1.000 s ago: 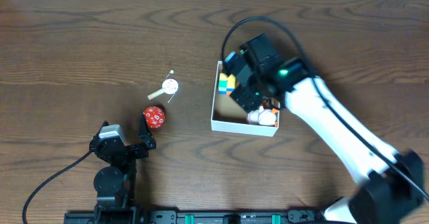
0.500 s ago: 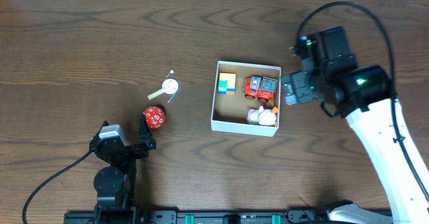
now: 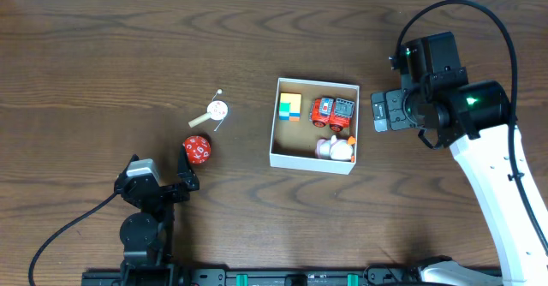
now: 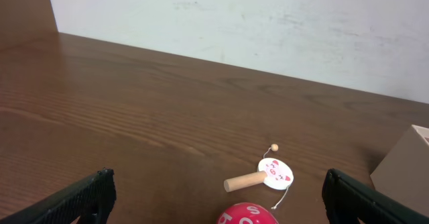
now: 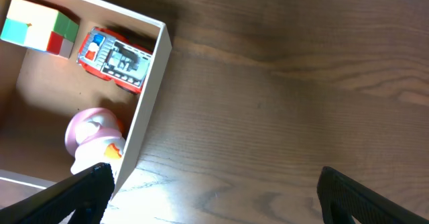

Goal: Pack container
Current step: 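Lift the right gripper up and right away from the box, then move the left gripper down and grasp the red lettered ball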

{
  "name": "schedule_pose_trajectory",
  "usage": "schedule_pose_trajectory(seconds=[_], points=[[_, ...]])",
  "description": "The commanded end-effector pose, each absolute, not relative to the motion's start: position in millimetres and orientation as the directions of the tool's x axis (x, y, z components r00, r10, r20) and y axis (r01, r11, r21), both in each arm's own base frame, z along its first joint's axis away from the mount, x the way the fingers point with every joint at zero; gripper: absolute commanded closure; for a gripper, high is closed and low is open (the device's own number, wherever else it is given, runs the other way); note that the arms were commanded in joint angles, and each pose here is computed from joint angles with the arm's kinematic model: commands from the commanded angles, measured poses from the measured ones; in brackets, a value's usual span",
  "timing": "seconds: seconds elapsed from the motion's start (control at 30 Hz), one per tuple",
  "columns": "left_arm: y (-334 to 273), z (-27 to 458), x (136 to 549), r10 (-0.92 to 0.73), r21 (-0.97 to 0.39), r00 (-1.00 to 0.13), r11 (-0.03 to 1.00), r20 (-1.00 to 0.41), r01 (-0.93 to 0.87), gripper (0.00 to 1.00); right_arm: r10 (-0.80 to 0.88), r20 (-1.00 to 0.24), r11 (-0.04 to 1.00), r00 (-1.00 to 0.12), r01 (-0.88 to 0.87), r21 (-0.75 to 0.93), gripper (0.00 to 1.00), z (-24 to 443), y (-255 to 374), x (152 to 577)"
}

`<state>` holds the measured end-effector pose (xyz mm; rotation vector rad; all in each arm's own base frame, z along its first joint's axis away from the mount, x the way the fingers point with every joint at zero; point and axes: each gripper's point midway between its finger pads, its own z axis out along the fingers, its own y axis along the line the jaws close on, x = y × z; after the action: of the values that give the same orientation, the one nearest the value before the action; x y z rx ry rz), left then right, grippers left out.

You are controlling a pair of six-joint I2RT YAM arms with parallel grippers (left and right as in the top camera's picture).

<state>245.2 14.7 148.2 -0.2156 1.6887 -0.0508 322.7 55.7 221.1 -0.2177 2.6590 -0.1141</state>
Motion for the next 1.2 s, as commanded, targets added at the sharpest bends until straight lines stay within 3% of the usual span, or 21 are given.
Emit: schedule_pose_trajectory(seconds=[0.0, 0.47, 0.63, 0.77, 0.93, 1.17], points=[[17.8, 128.7, 243.8, -0.173, -0.151, -0.169, 0.979, -0.970, -0.138, 0.02, -0.147, -0.464, 0.988, -0.873, -0.105, -0.115, 0.01, 227.8, 52.6, 323.6], [16.3, 129.7, 244.1, -0.174, -0.154, -0.166, 0.980, -0.971, -0.129, 0.02, -0.147, -0.464, 0.988, -0.873, -0.105, -0.115, 0.02, 227.8, 52.6, 323.6], [-7.1, 134.9, 245.3, -0.174, -0.178, -0.174, 0.984, -0.969, 0.006, 0.02, -0.147, -0.464, 0.988, -0.873, -0.105, -0.115, 0.01, 227.8, 52.6, 323.6], [-32.6, 161.1, 242.4, -0.166, -0.187, -0.134, 0.969, -0.977, 0.164, 0.02, -0.147, -0.464, 0.988, -0.873, -0.105, -0.115, 0.01, 227.8, 52.6, 323.6], [-40.7, 211.9, 235.8, -0.140, -0.151, -0.061, 0.962, -0.988, 0.227, 0.02, -0.147, -0.464, 0.988, -0.873, -0.105, -0.115, 0.01, 227.8, 52.6, 323.6], [-40.7, 249.5, 240.1, -0.002, -0.051, -0.209, 0.973, -0.978, 0.227, 0.02, -0.147, -0.464, 0.988, -0.873, -0.105, -0.115, 0.01, 227.8, 52.6, 323.6]])
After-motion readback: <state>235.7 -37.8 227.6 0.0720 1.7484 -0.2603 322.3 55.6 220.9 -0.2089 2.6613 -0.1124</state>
